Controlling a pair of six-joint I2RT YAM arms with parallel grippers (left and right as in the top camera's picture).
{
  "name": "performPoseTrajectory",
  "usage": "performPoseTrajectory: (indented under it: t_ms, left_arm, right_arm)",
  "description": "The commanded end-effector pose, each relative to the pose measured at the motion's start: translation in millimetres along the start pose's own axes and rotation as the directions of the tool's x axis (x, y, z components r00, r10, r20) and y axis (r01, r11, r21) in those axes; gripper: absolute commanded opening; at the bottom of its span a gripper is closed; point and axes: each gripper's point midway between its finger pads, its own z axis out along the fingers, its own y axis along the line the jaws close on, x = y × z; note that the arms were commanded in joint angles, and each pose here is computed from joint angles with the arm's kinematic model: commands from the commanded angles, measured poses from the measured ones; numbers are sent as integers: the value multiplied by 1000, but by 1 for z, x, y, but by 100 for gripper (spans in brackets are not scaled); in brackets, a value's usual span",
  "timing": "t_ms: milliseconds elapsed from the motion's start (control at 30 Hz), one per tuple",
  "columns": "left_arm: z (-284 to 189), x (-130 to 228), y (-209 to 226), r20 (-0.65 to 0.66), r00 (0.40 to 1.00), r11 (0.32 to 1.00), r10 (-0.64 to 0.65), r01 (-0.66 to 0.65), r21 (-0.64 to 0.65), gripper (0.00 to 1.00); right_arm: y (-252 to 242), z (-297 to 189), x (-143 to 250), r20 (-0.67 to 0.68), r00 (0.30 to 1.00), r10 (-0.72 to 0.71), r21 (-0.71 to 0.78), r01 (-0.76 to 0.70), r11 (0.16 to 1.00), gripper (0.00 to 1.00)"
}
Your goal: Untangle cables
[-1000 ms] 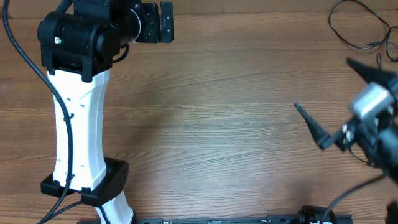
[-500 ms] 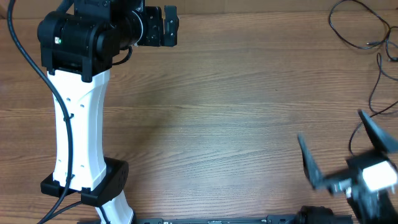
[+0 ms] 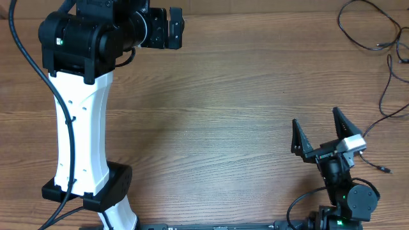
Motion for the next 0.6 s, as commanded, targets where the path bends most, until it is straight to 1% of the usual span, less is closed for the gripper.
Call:
performPoseTrajectory:
  t_ms: [0,67,133,233,333,400,567]
  left_arm:
    - [-2,2,-7,-3,999,999,35,-35,16,100]
    - [-2,3,-7,-7,999,999,34,-34,16,100]
    - [-2,4,-8,-10,999,999,35,-34,22,100]
    - [-2,3,-8,-10,999,999,35,-35,23,100]
    - [-2,5,-8,-15,999,999,34,-33,22,100]
    - [-2,7,-7,-23,999,999,31,-30,21,100]
    - [-2,12,-6,-43,999,999,27,-27,18,100]
  right_arm:
    - [2,-1,-8,30,999,13,-7,-13,1000,100]
    - [7,-1,-10,36,999,11,-28,-10,1000,100]
    - [11,-1,-19,73,997,11,-31,-9,999,100]
    - [18,-10,-44,175,984,23,-18,-21,1000,100]
    - [28,-20,-62,247,968,32,-46,-21,999,100]
    - [30,-22,-65,262,965,32,-53,-19,998,100]
    - [28,-21,-59,237,971,30,-45,-20,999,100]
